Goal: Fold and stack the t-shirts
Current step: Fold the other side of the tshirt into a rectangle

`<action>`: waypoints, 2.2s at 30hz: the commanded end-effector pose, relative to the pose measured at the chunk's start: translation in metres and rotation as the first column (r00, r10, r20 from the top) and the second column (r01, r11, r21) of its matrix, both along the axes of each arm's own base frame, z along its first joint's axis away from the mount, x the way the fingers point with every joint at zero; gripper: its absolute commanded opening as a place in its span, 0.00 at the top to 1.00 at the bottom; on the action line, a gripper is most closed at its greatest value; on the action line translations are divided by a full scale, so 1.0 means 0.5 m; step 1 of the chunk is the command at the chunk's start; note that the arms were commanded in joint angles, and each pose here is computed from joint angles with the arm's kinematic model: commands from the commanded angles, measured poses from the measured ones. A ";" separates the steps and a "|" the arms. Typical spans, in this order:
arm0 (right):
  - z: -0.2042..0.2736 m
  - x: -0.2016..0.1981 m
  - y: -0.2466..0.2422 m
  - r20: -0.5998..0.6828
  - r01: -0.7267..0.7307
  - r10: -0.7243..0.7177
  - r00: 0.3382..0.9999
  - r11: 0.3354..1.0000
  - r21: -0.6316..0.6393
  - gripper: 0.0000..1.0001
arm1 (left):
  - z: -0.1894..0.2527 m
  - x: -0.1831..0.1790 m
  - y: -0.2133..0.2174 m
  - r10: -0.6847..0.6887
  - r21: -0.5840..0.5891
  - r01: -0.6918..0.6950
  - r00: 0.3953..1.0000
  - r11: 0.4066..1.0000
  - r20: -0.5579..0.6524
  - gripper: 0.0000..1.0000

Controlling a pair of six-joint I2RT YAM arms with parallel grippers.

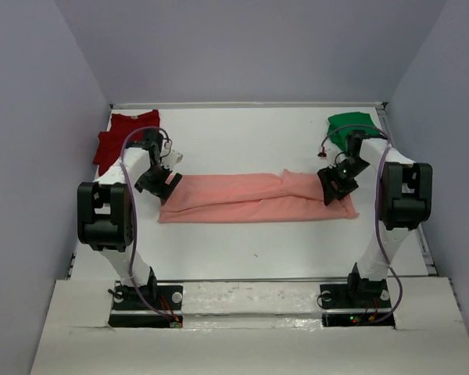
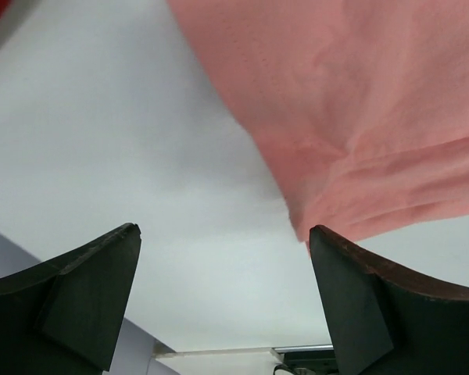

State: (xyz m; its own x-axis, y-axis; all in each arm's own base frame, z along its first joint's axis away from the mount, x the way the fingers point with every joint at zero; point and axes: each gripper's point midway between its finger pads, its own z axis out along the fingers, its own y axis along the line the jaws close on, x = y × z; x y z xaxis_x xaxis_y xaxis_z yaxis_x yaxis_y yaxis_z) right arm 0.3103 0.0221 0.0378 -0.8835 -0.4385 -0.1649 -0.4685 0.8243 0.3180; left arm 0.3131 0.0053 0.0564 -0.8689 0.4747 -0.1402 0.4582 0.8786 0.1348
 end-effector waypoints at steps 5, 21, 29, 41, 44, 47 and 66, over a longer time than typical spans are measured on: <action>0.159 0.034 -0.030 0.167 -0.012 0.024 0.986 0.997 -0.076 0.20 | 0.180 0.033 0.012 -0.011 0.024 0.007 0.986 1.000 0.168 0.01; 0.125 0.250 0.002 0.295 0.018 -0.033 0.955 0.998 0.053 0.23 | 0.167 0.129 -0.136 -0.014 -0.345 0.086 0.978 0.935 0.207 0.01; 0.070 0.302 0.004 0.266 0.000 -0.019 0.964 0.998 0.069 0.25 | 0.129 0.127 -0.136 -0.011 -0.334 0.065 0.987 0.940 0.162 0.01; 0.052 0.289 0.001 0.238 -0.021 0.006 0.971 0.998 0.061 0.49 | 0.129 0.134 -0.144 -0.002 -0.329 0.049 0.990 0.943 0.143 0.01; 0.046 0.274 0.002 0.226 -0.026 0.011 0.974 0.998 0.063 0.44 | 0.126 0.130 -0.147 -0.006 -0.328 0.052 0.990 0.943 0.139 0.01; 0.029 0.254 -0.001 0.198 -0.026 0.015 0.980 0.998 0.053 0.41 | 0.119 0.122 -0.147 -0.009 -0.321 0.051 0.991 0.946 0.131 0.01; -0.007 0.242 -0.018 0.178 0.001 -0.001 0.984 1.000 0.001 1.00 | 0.109 0.107 -0.138 -0.015 -0.297 0.051 0.992 0.954 0.125 0.01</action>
